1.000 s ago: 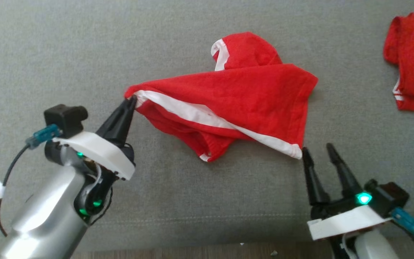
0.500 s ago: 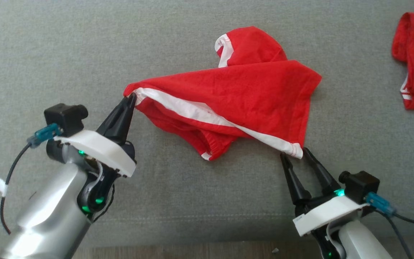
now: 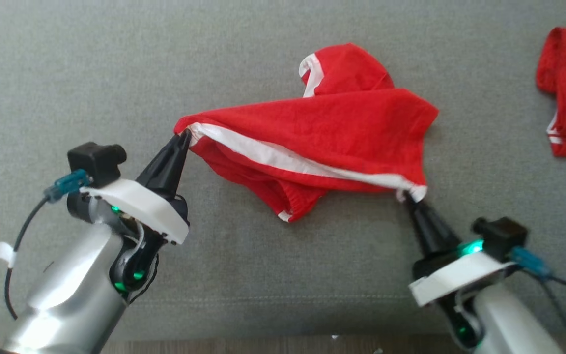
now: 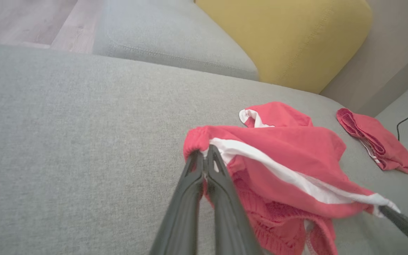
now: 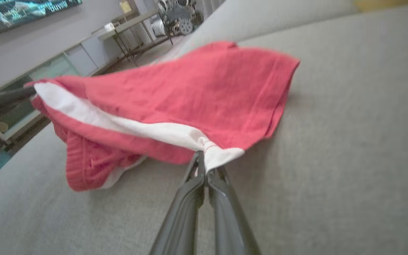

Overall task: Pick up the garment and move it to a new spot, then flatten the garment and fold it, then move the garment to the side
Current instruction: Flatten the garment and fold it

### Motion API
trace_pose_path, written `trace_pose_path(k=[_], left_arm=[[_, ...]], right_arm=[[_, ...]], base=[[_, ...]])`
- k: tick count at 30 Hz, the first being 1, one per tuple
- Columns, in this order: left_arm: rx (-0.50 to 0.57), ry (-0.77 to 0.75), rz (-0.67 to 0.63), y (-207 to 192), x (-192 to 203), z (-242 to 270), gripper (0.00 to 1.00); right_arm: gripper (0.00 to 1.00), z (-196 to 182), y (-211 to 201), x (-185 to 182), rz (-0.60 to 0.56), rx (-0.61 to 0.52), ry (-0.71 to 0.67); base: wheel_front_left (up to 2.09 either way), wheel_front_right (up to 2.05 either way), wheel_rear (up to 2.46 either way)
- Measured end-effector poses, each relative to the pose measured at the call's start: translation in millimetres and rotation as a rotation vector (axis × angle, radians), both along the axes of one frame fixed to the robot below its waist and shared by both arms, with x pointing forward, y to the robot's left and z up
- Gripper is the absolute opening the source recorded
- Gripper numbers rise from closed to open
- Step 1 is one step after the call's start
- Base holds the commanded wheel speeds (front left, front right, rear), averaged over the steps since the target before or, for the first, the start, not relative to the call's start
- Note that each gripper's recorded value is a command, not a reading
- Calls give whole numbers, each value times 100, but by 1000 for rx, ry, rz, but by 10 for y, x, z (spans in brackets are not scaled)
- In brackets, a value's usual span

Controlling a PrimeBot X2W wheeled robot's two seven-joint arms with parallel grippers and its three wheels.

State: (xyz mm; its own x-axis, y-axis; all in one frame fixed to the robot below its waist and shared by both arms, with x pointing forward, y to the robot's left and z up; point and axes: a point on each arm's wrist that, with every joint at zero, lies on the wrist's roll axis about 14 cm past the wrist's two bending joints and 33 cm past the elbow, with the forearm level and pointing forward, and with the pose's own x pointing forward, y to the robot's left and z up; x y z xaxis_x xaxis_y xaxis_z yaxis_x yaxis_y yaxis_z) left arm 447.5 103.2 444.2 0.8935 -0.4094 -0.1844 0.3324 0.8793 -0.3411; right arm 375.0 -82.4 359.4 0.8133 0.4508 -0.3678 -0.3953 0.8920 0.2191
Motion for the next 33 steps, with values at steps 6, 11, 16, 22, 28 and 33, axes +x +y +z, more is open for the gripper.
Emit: trace_pose_path(k=[6, 11, 16, 22, 28, 33], left_arm=[[30, -77, -78, -129, -56, 281, 0], [71, -222, -225, -426, 56, 899, 0], [149, -396, -315, -645, 306, 1556, 0], [261, -628, -303, -722, 861, 2294, 0], [383, -913, -253, -841, 1472, 2822, 0], [358, -1095, -243, -1020, 1544, 3190, 0]], right_arm=[[0, 595, -383, 175, -62, -19, -182], [0, 1359, -752, 397, -108, -75, -343], [0, 2019, -987, 703, -146, -126, -453], [0, 2749, -1010, 1341, -131, -178, -572], [0, 3352, -1116, 2038, -175, -219, -776], [0, 3536, -1136, 2282, -178, -251, -920]], base=[[0, 0, 0], [0, 0, 0], [0, 0, 0], [0, 0, 0], [0, 0, 0], [0, 0, 0]])
